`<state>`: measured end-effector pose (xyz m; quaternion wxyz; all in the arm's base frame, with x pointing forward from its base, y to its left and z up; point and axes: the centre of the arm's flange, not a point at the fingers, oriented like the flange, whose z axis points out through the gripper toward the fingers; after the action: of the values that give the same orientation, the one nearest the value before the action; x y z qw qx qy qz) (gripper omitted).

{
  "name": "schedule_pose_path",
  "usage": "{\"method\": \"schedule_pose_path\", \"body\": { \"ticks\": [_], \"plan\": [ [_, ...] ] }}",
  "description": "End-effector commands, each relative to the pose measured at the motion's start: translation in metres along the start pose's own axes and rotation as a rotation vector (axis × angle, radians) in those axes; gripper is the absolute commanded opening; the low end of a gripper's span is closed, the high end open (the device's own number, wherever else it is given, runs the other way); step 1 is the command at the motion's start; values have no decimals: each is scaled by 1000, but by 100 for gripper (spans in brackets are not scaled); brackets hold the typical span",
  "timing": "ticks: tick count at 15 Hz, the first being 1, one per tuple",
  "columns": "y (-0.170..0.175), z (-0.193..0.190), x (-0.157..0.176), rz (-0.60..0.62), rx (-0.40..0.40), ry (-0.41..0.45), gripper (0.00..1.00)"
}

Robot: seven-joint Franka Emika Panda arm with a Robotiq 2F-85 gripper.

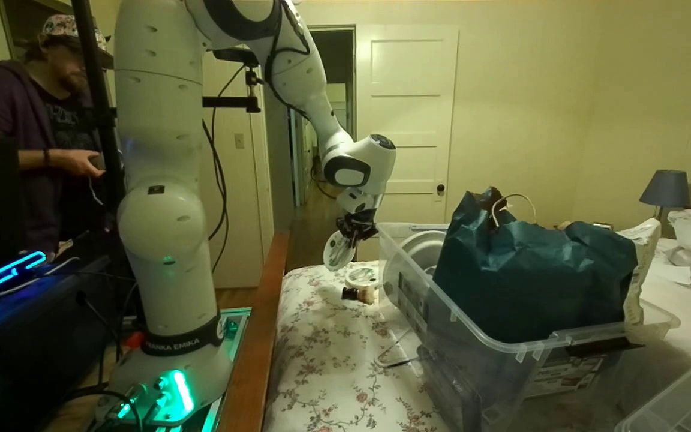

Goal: Move the lid to the left.

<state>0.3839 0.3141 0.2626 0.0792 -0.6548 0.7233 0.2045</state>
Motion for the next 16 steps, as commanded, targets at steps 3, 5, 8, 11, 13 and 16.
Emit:
{"method": "schedule_pose_path", "body": {
  "ticks": [3, 5, 8, 11, 13, 16],
  "plan": [
    [-13, 1, -39, 35, 37, -83, 2],
    [-17, 1, -50, 33, 61, -106, 2],
    [-27, -1, -63, 7, 104, -100, 2],
    [-33, 4, -66, -5, 123, -92, 2],
    [-38, 9, -65, -6, 130, -105, 32],
    [-42, 8, -69, -22, 161, -99, 46]
  ]
}}
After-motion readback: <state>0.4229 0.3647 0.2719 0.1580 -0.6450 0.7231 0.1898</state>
